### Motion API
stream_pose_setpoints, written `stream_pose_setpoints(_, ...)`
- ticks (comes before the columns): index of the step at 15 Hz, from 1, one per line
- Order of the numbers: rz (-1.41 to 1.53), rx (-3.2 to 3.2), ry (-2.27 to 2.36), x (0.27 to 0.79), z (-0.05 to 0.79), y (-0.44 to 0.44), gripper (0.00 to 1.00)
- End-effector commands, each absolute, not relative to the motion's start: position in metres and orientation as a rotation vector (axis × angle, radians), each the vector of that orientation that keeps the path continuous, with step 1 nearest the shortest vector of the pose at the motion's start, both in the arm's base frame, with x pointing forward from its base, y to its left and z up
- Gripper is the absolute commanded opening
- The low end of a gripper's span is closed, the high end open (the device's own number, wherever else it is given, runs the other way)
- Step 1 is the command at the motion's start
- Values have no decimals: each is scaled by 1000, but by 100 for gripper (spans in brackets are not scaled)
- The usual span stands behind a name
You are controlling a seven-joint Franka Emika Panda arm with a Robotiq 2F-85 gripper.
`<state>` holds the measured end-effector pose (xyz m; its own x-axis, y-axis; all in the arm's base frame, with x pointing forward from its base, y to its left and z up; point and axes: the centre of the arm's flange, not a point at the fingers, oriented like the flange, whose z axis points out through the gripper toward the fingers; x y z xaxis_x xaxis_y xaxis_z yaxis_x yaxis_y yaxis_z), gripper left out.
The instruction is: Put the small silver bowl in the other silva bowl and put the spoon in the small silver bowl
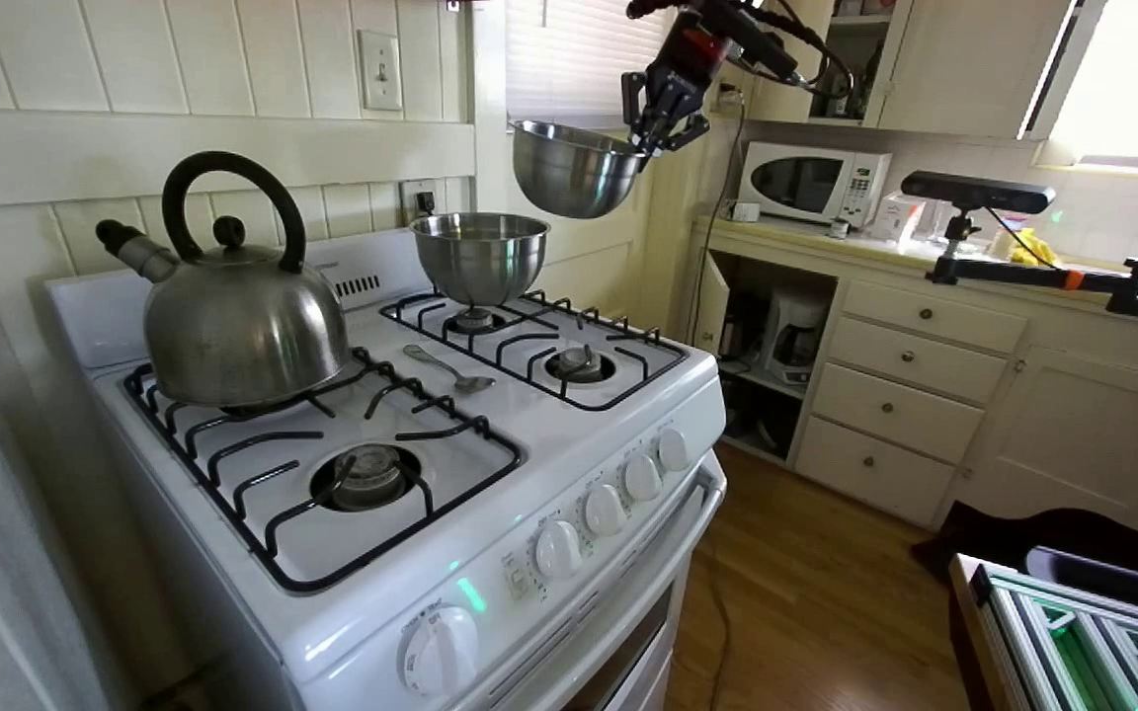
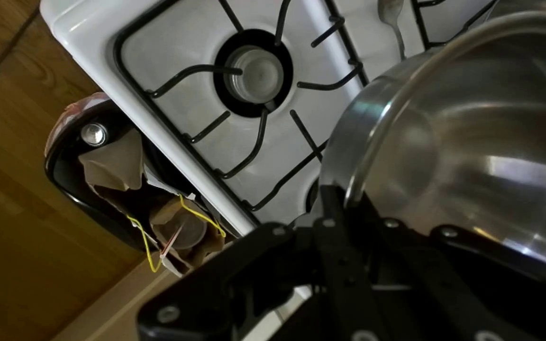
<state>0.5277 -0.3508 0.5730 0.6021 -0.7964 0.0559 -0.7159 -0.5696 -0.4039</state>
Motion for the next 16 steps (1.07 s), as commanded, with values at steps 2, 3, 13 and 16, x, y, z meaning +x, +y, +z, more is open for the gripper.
stream_pose_setpoints(2, -370, -2374, 1347, 538, 577, -354, 2)
stream_pose_setpoints(3, -384, -2322, 1407, 542, 578, -360, 2)
stream_pose_setpoints(13, -393, -2042, 1685, 617, 590, -413, 2)
stream_pose_setpoints(16, -358, -2105, 1644, 641, 590, -404, 2)
